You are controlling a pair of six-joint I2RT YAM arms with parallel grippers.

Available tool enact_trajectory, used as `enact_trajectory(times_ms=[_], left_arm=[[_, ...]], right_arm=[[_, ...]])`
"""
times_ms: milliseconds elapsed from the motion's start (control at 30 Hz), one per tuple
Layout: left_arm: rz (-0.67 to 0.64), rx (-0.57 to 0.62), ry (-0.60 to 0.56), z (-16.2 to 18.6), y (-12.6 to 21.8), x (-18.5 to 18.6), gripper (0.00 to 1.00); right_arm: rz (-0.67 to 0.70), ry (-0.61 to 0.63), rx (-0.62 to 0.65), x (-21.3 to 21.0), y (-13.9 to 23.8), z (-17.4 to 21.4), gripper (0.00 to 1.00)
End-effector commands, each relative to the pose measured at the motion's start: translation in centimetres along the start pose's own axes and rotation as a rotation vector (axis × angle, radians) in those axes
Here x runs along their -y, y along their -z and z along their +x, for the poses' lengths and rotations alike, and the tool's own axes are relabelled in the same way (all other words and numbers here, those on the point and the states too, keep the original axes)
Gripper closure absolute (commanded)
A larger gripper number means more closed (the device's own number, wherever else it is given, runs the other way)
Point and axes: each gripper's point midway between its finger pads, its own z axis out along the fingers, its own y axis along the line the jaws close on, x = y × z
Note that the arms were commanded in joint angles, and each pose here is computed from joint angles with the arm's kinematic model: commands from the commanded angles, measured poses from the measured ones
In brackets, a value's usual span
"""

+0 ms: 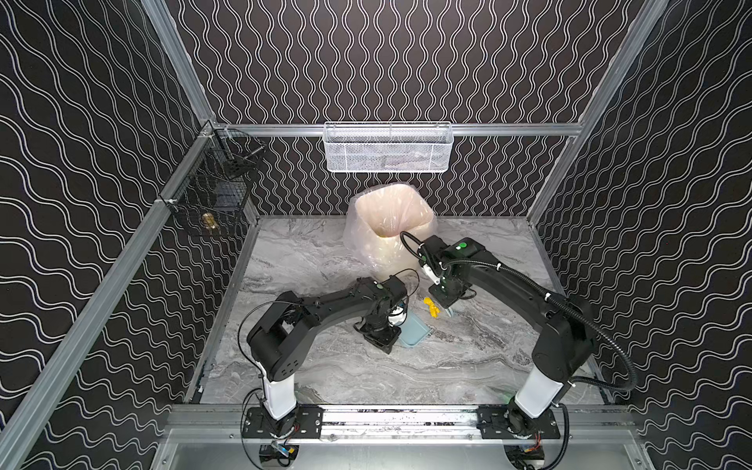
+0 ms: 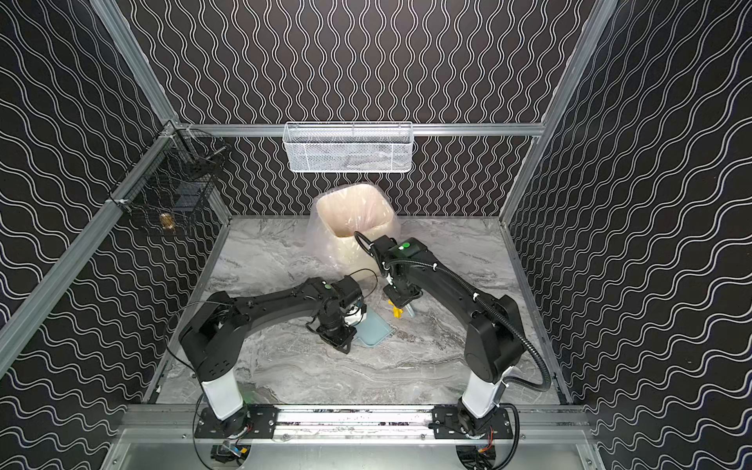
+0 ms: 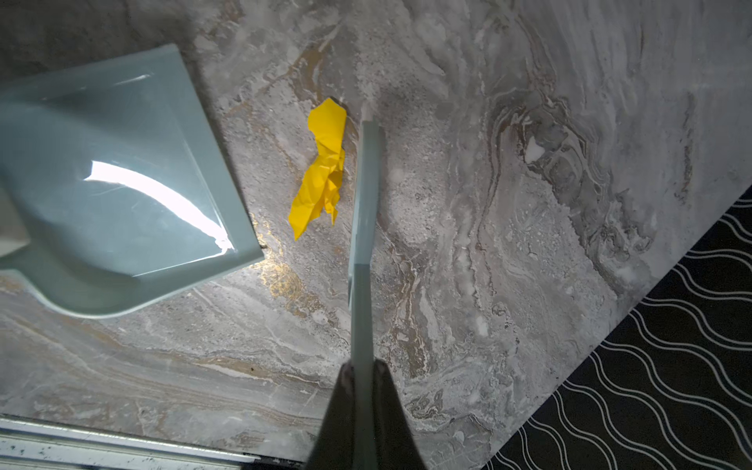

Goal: Sweep away the paper scraps from the table
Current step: 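Sweep the last yellow scrap into the dustpan with the right gripper's brush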

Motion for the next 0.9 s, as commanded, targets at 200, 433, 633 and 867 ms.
enact_trajectory(times_ms=[200,433,633,867], left_arm=[[0.008,-0.007,-0.007,-0.2,-0.3,-0.4,1.00],[0.011,0.014,0.000,-0.2,-0.7,-0.7,1.00],[0.020,0.014,0.003,0.0,-1.0,-0.7,1.00],[0.020,0.015,0.002,0.3,-1.0,-0.7,1.00]], right_arm=[[-0.186,0.086,0.016,-5.0,2.0,0.6,1.00],[-0.260,0.128,0.041,-7.2,3.9,1.9,1.00],[-0.155,0.081,0.016,-4.8,3.6,2.8,1.00],[-0.098,-0.046,0.062,-1.5,2.9,0.2,1.00]])
